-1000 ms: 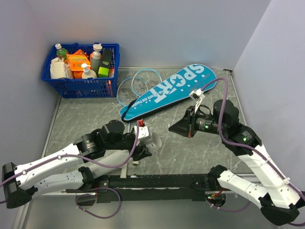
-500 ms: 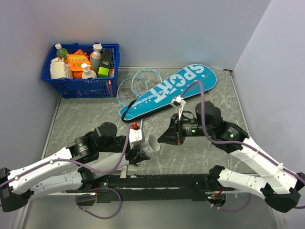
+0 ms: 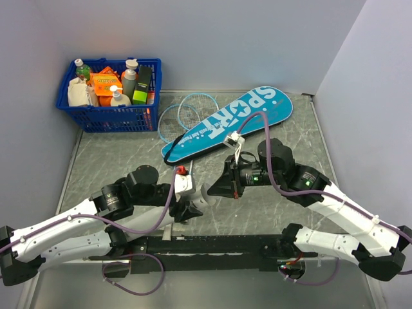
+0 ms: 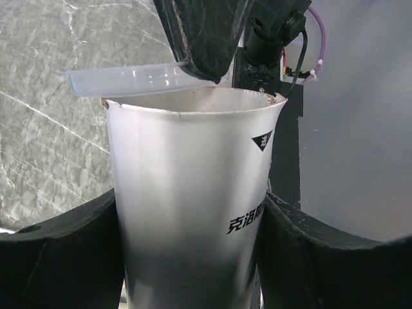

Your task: Pack up the badminton gear

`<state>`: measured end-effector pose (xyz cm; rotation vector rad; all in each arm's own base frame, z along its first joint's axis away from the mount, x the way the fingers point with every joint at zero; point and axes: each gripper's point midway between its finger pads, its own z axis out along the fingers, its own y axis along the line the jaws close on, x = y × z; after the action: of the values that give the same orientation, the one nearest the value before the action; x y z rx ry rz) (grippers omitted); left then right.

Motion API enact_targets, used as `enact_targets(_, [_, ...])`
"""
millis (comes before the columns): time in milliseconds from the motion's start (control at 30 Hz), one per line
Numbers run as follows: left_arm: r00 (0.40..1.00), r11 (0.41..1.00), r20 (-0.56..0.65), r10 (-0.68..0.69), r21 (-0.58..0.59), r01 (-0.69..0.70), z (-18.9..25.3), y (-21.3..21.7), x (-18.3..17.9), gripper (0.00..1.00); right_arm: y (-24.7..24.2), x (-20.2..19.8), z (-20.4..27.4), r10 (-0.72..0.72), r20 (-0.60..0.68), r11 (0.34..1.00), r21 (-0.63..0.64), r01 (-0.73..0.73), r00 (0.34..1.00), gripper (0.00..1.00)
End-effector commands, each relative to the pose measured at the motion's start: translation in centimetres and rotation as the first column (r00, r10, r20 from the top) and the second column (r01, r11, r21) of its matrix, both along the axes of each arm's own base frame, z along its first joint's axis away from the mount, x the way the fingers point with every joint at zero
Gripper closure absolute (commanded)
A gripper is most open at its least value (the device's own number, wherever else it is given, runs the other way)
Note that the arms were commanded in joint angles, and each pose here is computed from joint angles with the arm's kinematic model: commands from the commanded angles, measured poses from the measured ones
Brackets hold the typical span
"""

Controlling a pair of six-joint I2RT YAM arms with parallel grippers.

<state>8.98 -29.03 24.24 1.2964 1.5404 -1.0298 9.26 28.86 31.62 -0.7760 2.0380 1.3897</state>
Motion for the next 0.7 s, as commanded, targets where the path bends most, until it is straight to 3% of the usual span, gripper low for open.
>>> enact_targets(0, [0.998, 1.000, -0.057, -0.006, -0.020, 0.005, 0.3, -0.1, -0.8, 0.99, 0.6, -0.3, 3.1, 0.012, 0.057, 0.997, 0.080, -0.017, 0.998, 0.98])
enact_targets(667, [0.999, 0.999, -0.044, 0.031, -0.034, -0.032, 0.7, 0.1, -0.3, 0.99, 1.8, -1.9, 2.7, 0.063, 0.044, 0.994, 0.083, -0.067, 0.997, 1.00])
